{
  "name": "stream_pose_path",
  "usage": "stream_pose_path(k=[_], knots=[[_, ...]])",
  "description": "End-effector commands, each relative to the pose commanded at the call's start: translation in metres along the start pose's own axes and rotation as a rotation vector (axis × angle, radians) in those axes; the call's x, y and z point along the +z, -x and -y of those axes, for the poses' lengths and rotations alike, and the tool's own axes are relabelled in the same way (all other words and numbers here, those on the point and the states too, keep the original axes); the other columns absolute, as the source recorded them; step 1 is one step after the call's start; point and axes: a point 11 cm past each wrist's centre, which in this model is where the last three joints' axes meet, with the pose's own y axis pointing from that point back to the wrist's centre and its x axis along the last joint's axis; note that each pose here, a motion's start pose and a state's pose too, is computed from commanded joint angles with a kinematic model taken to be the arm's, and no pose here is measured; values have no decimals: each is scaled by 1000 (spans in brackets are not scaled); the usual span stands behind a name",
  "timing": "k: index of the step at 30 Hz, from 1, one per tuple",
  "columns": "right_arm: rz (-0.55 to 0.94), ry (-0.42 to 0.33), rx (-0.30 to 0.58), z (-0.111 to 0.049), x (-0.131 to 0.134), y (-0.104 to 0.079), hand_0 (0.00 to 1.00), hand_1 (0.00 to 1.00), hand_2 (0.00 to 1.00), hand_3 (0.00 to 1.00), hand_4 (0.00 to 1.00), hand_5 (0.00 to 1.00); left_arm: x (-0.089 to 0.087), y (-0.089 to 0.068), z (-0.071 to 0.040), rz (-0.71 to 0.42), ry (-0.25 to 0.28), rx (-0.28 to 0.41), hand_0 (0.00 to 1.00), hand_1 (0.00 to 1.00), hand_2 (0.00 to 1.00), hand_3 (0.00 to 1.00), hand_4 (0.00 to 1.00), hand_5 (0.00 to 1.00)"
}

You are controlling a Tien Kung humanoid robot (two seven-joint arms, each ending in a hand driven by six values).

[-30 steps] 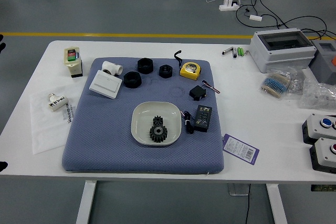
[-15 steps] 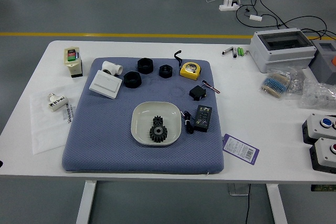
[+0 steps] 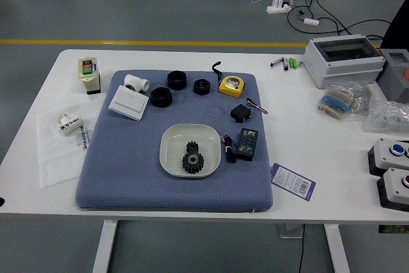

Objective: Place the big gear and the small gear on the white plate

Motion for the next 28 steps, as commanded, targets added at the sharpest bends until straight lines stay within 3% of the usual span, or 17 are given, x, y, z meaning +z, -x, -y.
stream_pose_path(k=[28], knots=[[-11,7,-3,0,0,2,598,619,718,527,706,691,-3,-4,0,-3,-17,10,914,931,998,900,957,998]])
